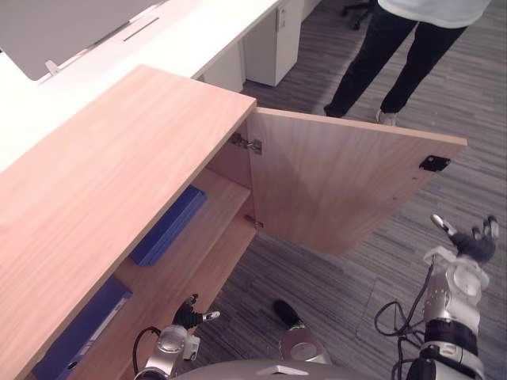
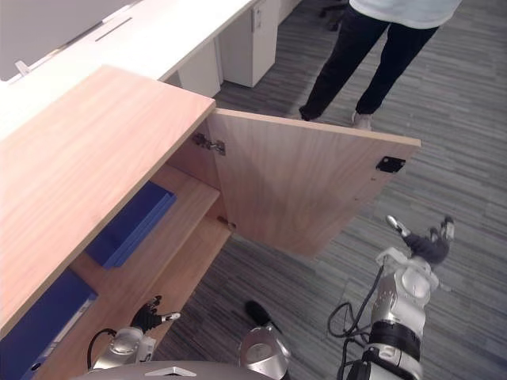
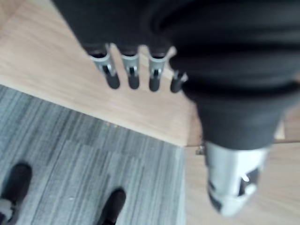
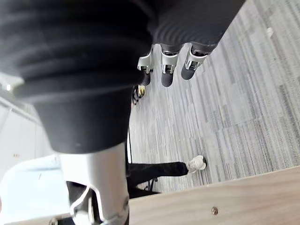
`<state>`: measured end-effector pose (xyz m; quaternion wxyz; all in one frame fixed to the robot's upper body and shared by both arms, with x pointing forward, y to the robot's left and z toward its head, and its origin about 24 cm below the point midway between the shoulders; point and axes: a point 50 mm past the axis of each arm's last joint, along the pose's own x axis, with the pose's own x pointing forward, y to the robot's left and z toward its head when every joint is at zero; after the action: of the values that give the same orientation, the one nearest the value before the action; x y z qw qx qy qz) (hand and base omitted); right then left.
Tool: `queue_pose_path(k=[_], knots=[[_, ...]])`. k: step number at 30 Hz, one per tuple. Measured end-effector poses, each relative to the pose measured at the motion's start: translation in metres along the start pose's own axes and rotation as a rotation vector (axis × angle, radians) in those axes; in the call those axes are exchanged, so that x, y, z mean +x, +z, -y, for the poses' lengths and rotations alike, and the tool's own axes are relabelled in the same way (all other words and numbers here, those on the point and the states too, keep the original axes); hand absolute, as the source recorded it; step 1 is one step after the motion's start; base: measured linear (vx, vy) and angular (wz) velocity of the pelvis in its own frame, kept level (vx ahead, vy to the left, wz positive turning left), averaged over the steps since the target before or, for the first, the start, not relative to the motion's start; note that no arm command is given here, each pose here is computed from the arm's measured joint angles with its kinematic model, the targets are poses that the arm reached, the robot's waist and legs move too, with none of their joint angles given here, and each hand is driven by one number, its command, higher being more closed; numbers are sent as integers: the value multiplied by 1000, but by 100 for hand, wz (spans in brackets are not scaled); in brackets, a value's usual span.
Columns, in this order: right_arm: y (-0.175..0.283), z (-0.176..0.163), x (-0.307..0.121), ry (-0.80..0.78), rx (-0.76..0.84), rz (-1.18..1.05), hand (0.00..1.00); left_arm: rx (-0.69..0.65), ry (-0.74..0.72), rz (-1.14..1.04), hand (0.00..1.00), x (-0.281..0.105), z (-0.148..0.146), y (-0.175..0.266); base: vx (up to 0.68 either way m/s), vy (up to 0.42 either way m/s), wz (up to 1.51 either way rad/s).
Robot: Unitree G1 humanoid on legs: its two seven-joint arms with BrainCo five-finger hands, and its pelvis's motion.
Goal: Walk over to the cabinet, pick up the folder, carry it to the office cabinet, place the folder inside the office cabinet, then close the office cabinet door
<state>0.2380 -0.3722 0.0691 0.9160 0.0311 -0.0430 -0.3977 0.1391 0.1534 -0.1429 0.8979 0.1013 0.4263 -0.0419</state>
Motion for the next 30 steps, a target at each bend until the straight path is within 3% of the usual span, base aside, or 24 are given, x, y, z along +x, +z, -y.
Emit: queue_pose_path(k=[12, 22, 30], knots=[[33, -52, 23, 272, -148, 79, 0, 29, -23, 12, 0, -2, 3, -3, 24, -72, -9], [36, -61, 27, 306, -179, 83, 0, 62, -38, 18, 0, -3, 7, -4, -57, -54, 10], [42, -65, 16, 278, -65, 131, 0, 62, -27, 7, 0, -4, 5, -7, -25, -60, 7]])
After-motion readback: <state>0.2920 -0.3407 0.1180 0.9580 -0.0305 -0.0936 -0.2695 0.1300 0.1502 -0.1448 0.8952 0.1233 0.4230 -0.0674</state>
